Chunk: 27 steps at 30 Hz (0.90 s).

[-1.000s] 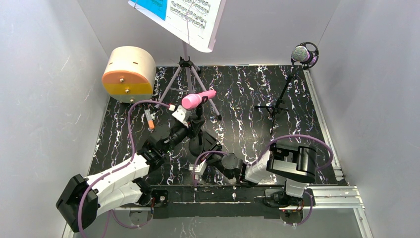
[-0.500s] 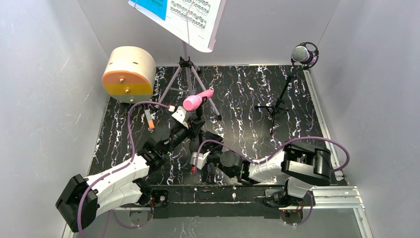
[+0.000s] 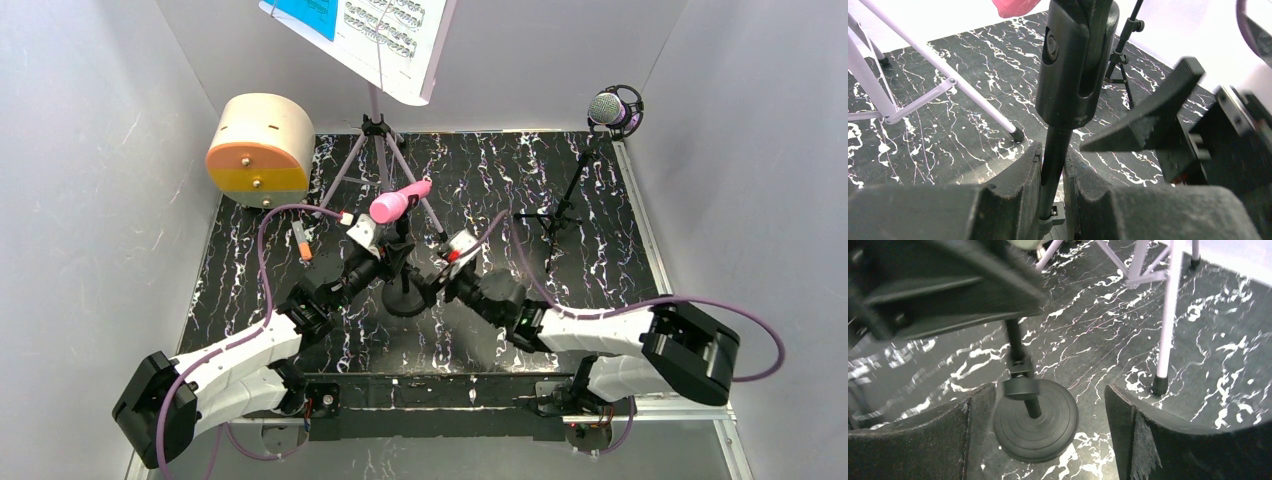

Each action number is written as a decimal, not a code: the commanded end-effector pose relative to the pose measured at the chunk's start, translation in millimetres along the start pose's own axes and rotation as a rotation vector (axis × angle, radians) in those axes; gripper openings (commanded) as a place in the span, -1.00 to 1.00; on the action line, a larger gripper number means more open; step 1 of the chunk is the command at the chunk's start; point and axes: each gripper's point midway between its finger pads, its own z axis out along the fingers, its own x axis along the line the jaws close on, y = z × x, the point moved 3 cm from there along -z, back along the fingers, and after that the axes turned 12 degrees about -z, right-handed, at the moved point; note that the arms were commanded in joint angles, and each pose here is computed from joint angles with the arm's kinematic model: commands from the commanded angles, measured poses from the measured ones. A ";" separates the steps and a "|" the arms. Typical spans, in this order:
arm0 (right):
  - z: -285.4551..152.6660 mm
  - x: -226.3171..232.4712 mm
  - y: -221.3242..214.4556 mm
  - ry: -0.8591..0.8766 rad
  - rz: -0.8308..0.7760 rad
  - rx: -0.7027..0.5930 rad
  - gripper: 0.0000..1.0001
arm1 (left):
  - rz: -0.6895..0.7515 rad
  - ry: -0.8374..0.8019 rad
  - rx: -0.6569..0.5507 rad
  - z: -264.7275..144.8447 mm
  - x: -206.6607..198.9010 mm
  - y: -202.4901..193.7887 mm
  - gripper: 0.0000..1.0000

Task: Pack up the instrument practice props
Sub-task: Unscrew the knob on the microphone stand.

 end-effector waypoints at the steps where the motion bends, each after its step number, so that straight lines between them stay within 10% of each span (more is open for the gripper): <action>1: -10.3 -0.9 5.5 0.101 0.446 -0.030 0.75 | -0.078 -0.017 0.162 -10.5 -3.3 -41.9 -1.00; 14: -10.1 -3.5 4.8 0.276 0.969 -0.048 0.64 | -0.084 -0.033 0.167 -8.6 -6.6 -40.6 -1.00; 27: 1.6 -3.7 4.8 0.380 1.135 -0.067 0.29 | -0.084 -0.034 0.173 -8.1 -6.5 -42.3 -1.00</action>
